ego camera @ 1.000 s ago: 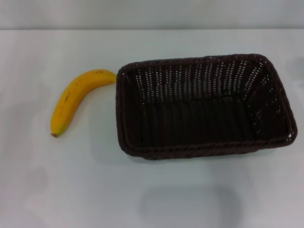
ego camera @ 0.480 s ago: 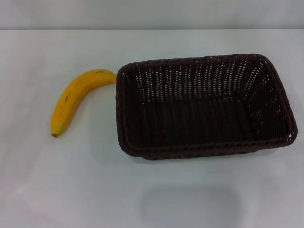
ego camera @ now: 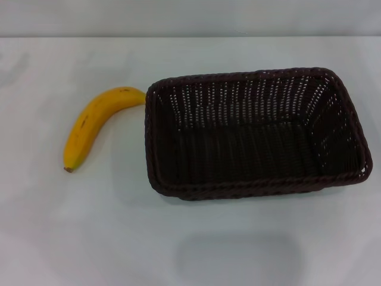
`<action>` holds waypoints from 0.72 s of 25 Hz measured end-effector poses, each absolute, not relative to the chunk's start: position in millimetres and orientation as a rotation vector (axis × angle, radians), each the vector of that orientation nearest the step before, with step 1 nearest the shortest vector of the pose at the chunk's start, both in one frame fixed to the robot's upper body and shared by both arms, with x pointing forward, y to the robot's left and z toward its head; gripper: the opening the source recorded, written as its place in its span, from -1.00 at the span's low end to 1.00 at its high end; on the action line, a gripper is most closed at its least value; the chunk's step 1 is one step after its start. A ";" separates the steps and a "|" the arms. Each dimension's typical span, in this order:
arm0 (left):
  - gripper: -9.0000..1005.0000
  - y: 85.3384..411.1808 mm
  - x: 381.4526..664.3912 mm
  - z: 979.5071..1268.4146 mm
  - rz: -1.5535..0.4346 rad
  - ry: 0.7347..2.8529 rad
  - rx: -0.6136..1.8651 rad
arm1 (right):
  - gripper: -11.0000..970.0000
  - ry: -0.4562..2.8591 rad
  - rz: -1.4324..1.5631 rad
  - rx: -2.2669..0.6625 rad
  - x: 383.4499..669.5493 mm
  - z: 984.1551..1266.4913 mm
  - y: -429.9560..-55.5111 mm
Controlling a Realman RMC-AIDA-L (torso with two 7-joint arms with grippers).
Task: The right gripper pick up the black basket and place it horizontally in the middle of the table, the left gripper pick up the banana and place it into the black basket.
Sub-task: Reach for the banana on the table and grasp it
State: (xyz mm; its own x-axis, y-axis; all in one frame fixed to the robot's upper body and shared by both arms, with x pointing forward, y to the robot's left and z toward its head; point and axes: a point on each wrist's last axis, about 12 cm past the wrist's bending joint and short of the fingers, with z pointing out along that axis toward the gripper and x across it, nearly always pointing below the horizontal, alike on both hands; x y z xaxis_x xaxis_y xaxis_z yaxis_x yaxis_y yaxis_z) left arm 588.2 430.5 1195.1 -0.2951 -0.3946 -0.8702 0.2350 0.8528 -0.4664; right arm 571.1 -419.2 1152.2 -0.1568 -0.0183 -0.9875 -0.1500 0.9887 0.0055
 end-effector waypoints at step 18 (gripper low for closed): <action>0.57 354.5 641.8 1231.2 -0.391 2.550 0.304 | -0.21 1.613 0.155 -0.041 534.2 1118.1 -446.0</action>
